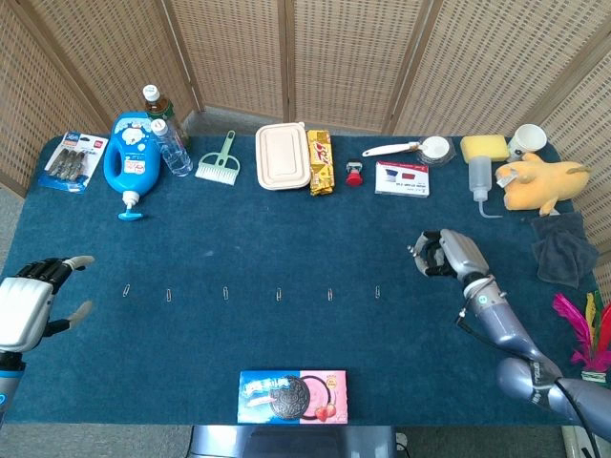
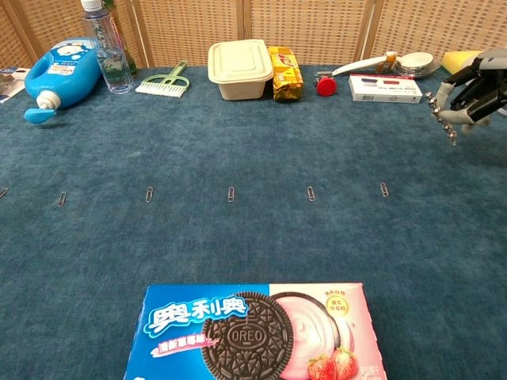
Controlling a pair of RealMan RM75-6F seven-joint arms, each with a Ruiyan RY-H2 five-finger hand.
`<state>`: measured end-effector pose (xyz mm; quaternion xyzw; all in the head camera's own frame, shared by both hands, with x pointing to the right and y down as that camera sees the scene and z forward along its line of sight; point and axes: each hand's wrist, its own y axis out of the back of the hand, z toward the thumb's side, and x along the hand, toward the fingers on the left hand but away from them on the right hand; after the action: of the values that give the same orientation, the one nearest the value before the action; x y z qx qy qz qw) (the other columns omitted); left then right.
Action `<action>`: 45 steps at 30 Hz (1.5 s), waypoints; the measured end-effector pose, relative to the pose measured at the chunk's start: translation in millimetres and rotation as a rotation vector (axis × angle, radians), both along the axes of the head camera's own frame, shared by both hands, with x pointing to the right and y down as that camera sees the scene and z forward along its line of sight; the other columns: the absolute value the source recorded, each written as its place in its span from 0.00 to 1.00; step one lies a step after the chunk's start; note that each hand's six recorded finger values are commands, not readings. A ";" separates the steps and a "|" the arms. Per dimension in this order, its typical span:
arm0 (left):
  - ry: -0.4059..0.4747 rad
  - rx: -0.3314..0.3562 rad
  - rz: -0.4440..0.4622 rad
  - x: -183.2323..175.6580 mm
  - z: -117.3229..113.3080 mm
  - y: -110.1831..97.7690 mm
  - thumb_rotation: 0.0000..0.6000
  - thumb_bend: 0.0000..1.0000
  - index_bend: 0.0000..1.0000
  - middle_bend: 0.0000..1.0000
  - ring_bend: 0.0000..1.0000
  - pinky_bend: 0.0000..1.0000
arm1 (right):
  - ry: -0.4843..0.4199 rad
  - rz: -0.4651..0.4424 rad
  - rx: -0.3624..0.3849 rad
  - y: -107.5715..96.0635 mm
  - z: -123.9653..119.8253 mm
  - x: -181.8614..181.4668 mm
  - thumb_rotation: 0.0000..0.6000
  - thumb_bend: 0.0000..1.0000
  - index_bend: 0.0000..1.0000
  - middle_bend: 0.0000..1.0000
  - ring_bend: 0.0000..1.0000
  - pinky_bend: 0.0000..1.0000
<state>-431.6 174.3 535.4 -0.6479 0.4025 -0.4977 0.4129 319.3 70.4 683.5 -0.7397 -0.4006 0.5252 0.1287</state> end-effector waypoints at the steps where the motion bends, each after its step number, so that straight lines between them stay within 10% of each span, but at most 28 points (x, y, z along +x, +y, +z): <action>1: -0.002 0.000 -0.002 -1.0 -0.6 0.5 1.00 0.42 0.26 0.37 0.32 0.36 | 0.008 0.003 0.011 -3.2 1.7 1.0 1.00 0.49 0.55 0.78 0.73 0.43; 12: -0.010 -0.006 -0.009 -2.0 -1.4 3.7 1.00 0.42 0.26 0.37 0.32 0.36 | 0.126 0.001 0.076 -29.8 15.6 10.9 1.00 0.49 0.48 0.72 0.70 0.43; 23: -0.010 -0.013 -0.002 2.1 0.4 4.0 1.00 0.42 0.26 0.37 0.32 0.36 | 0.140 -0.025 0.054 -25.5 20.2 12.4 1.00 0.49 0.02 0.24 0.25 0.32; 37: -0.003 -0.049 -0.017 0.9 5.9 22.0 1.00 0.42 0.26 0.37 0.32 0.36 | 0.087 0.040 0.182 -15.1 -11.9 35.0 1.00 0.49 0.00 0.13 0.10 0.26; 45: 0.014 -0.099 -0.057 -3.5 13.3 54.5 1.00 0.42 0.26 0.37 0.32 0.36 | 0.123 0.045 0.352 35.8 -60.9 61.3 1.00 0.49 0.00 0.13 0.08 0.23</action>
<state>-435.1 228.8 548.7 -0.6592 0.3987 -0.5240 0.3632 380.5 106.2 622.6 -0.6632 -0.4943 0.4938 0.2684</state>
